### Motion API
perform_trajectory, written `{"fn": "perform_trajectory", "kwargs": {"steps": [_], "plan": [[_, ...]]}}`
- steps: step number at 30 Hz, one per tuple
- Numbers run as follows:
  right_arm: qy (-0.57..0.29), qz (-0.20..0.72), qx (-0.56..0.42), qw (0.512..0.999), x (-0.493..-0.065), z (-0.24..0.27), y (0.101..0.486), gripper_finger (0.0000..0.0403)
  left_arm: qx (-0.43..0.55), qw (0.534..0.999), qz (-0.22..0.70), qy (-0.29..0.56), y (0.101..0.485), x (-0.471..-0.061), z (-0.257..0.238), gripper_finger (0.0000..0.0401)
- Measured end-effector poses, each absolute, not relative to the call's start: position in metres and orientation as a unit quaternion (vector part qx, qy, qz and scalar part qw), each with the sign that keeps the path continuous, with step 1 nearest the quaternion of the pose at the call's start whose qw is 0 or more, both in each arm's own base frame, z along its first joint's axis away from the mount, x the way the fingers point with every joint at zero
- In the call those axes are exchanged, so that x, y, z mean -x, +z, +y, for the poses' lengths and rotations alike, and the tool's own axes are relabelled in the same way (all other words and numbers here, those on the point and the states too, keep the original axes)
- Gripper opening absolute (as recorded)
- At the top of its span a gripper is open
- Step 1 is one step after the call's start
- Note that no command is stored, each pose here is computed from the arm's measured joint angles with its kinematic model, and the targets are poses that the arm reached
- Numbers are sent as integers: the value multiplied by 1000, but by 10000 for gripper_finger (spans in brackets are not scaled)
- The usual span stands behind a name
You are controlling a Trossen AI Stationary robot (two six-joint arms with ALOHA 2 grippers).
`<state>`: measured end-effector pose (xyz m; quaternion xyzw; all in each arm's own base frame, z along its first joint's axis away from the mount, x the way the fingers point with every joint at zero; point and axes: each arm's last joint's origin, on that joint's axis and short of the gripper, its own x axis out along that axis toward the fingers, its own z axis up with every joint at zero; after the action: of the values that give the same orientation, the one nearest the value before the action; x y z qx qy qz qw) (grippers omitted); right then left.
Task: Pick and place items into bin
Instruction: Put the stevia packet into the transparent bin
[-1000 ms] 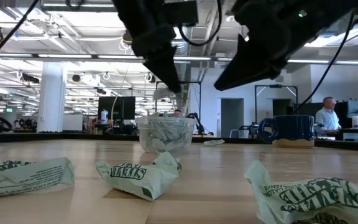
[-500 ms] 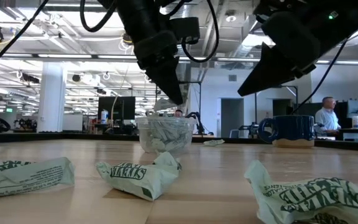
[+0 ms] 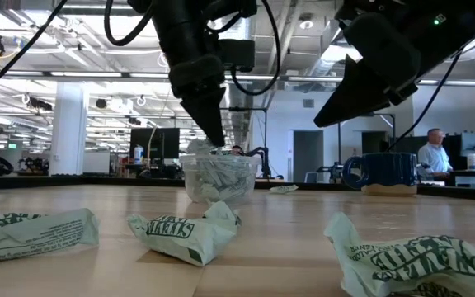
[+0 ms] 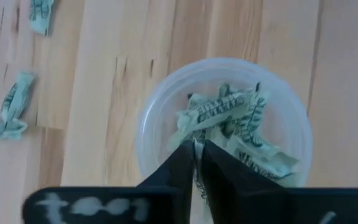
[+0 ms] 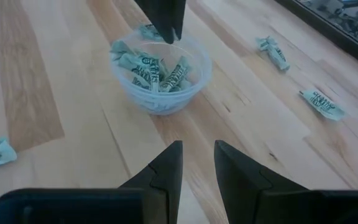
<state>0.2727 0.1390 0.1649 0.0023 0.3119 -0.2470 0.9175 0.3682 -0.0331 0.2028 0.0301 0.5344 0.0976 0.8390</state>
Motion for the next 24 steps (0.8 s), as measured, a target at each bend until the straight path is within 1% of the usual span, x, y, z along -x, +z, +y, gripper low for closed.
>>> {"fn": "perform_trajectory", "kwargs": {"steps": [7,12,18,24], "plan": [[-250,311,-8,917,-273,139,165,86,-29,837,538,100,203,-367,-33,85],[-250,311,-8,917,-273,138,165,86,-40,830,544,112,204,-366,-32,119],[-256,312,-8,915,-274,135,165,86,-58,803,577,139,220,-358,-34,132],[-262,318,-4,911,-274,132,164,86,-53,819,558,126,252,-333,-53,132]]}}
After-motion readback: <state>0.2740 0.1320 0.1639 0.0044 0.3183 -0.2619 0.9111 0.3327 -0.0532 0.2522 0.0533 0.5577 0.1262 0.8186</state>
